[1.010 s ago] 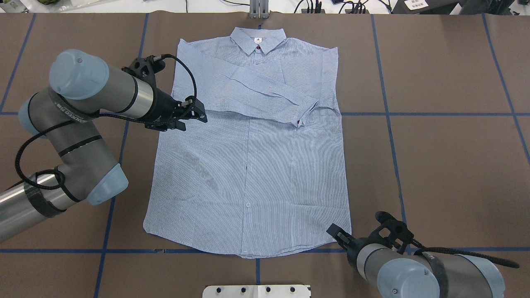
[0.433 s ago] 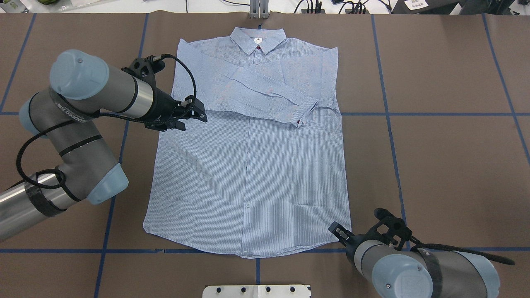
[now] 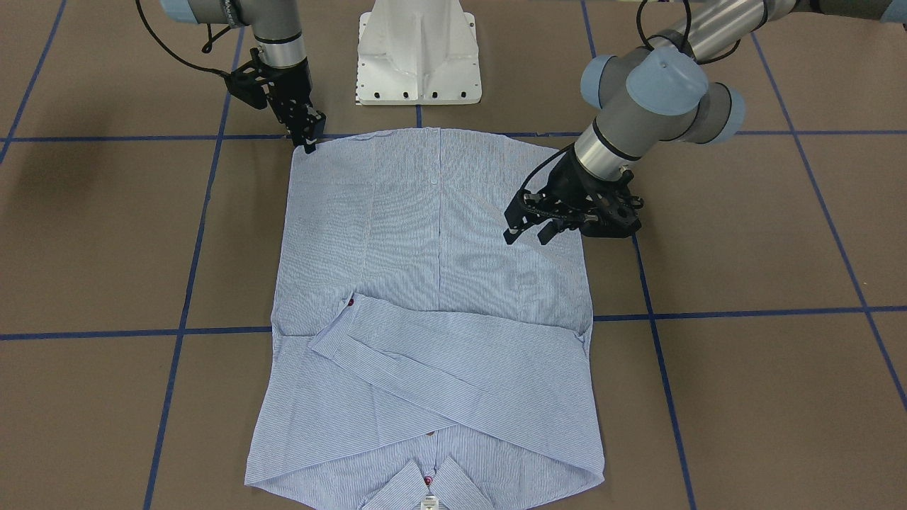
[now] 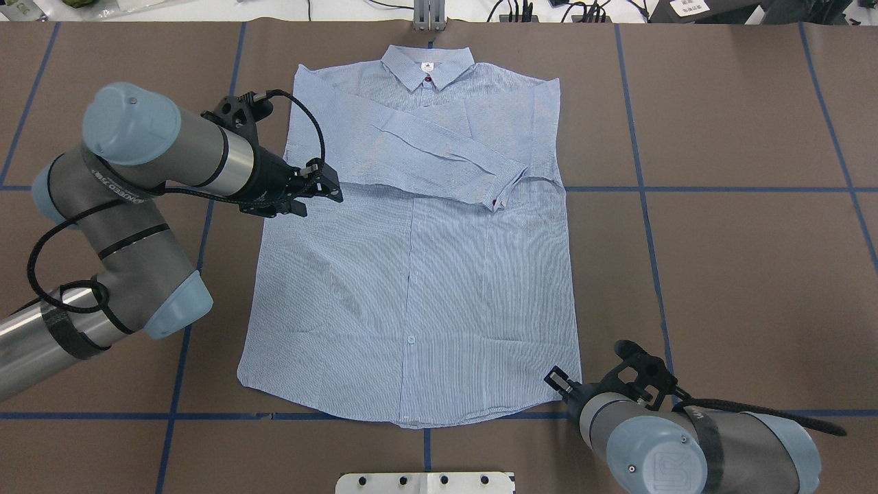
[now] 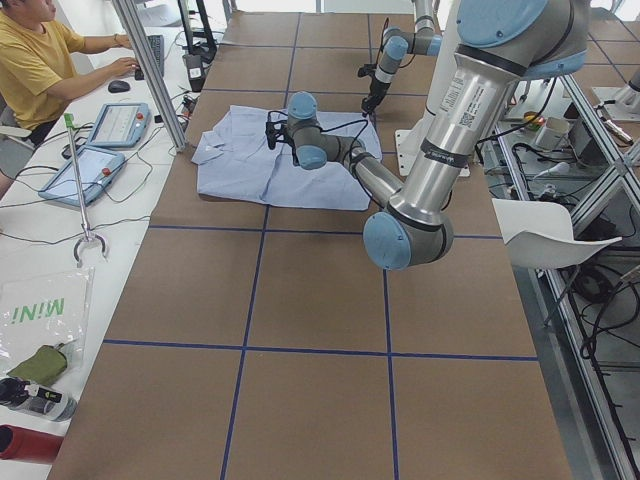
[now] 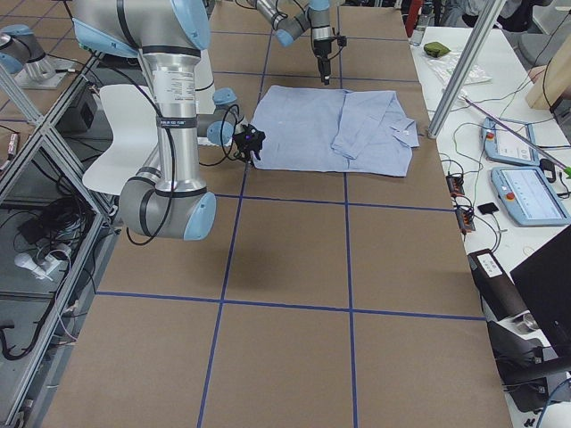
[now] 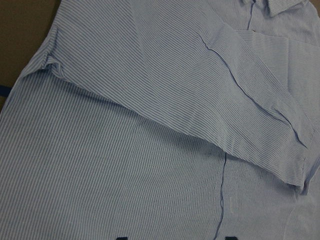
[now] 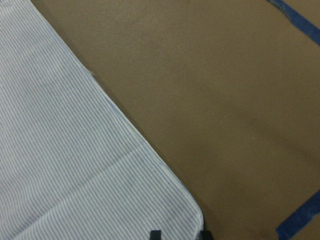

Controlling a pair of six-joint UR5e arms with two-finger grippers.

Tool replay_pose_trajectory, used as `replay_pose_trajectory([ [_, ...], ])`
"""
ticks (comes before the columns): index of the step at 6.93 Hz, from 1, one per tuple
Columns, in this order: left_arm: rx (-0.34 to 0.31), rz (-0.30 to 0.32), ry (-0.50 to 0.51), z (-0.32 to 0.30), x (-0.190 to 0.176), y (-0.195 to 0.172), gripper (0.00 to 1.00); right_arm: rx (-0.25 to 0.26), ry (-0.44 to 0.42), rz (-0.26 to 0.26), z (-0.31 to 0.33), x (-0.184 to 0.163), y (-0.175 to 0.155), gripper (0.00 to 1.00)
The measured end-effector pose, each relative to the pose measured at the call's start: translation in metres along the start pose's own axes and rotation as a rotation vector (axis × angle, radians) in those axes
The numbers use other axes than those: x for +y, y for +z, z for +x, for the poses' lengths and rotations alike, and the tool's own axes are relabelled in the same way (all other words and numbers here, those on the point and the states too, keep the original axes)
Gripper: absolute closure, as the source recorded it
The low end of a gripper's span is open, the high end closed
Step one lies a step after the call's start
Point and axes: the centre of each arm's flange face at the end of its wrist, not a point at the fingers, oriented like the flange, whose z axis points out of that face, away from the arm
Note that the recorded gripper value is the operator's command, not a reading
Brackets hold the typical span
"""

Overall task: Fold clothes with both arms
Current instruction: 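Position the right gripper at the hem corner nearest the robot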

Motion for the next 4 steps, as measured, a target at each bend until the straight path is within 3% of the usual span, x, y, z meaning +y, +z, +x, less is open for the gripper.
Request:
replay_pose_trajectory([
  [1,0.0,0.0,0.0,-0.0003,0.0,0.0001,0.29,0.001,0.0,0.002,-0.0001,-0.0006,0.0003,0.93],
  [2,0.0,0.001,-0.001,-0.0003,-0.0001,0.0001,0.29,0.001,0.001,0.002,-0.0004,-0.0013,0.0,0.81],
  [3,0.0,0.002,-0.003,-0.0004,-0.0002,0.0001,0.29,0.001,0.003,0.003,-0.0008,-0.0023,-0.001,0.47],
  [4,-0.001,0.002,-0.005,-0.0007,-0.0002,0.0001,0.29,0.004,0.003,0.006,-0.0014,-0.0034,-0.0026,0.35],
])
